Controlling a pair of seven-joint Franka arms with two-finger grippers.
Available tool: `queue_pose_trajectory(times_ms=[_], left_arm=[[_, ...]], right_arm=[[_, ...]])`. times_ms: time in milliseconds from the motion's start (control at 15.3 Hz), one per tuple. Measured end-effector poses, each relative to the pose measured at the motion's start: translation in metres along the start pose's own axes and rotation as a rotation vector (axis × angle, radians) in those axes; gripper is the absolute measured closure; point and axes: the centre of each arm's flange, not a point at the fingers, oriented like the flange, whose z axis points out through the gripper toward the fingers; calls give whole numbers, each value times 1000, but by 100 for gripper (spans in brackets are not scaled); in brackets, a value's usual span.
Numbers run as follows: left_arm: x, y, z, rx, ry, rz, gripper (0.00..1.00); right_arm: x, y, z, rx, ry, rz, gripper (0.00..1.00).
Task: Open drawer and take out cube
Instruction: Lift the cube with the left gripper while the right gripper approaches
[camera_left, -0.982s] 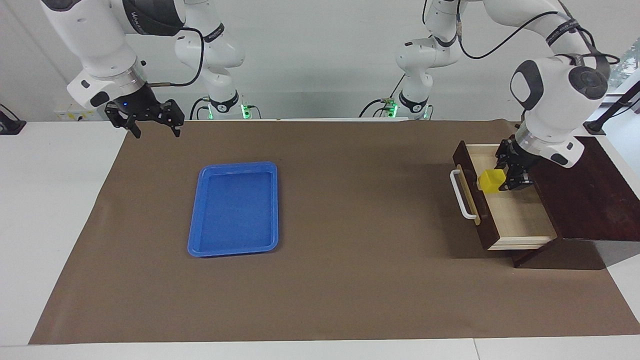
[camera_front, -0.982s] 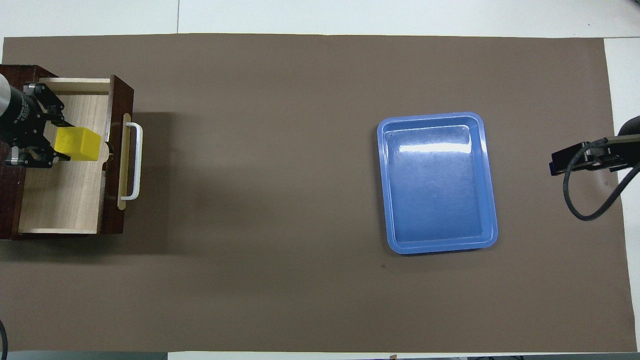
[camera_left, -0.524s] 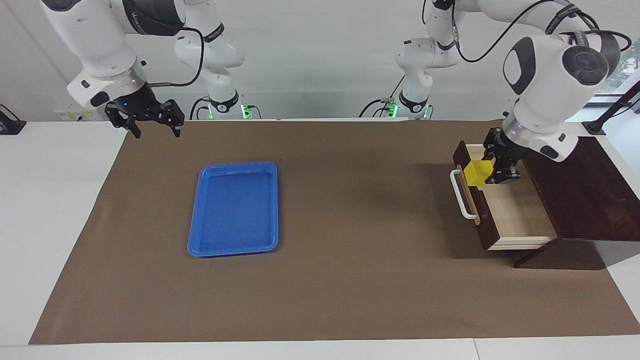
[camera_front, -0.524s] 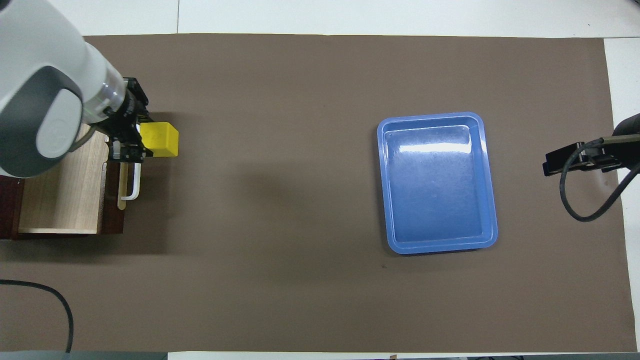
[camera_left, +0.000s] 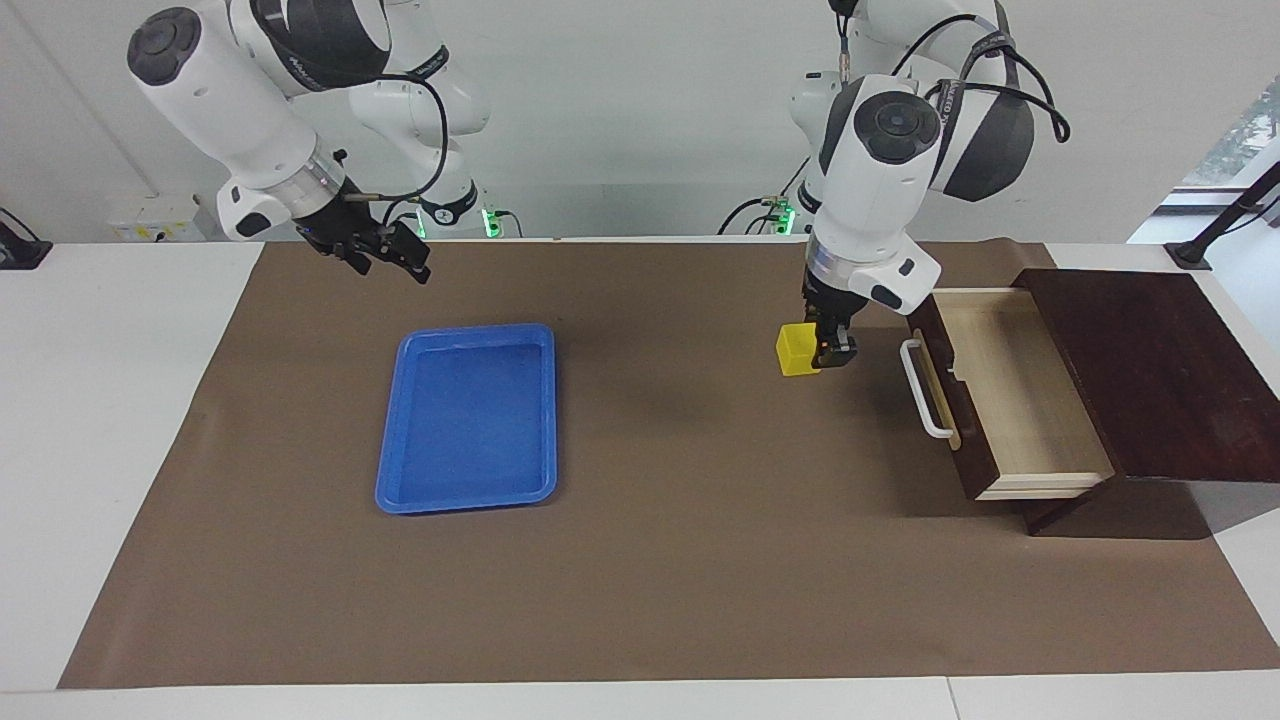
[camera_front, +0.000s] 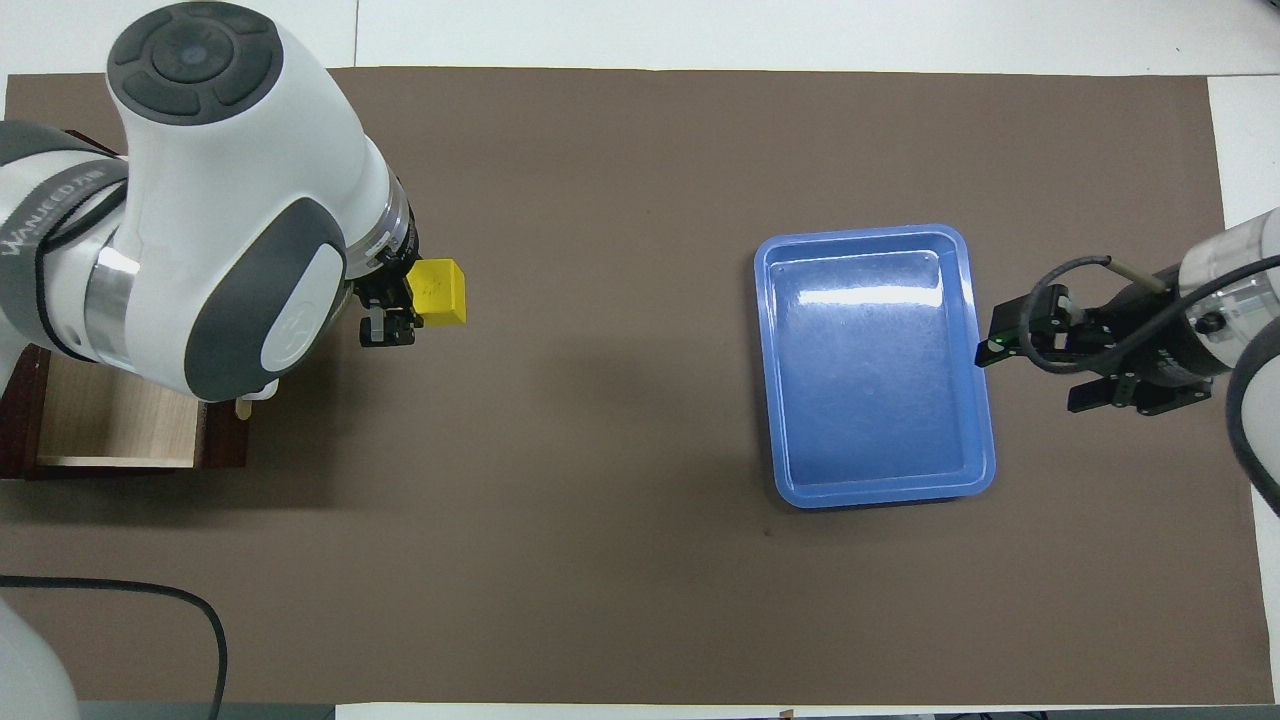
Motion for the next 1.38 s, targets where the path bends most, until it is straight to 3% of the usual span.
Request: queue_pose_trajectory(times_ms=[262, 720, 1113, 1375], left_arm=[[-13, -2, 6, -18, -8, -31, 45], [-27, -6, 8, -11, -54, -81, 45], [-30, -7, 7, -11, -67, -102, 45], [-34, -8, 9, -10, -70, -102, 45]], right_arm=[[4, -42, 51, 146, -112, 300, 0], [-25, -154, 163, 262, -300, 742, 0], [-31, -208, 214, 315, -406, 910, 0], [-29, -253, 227, 305, -445, 975, 0]])
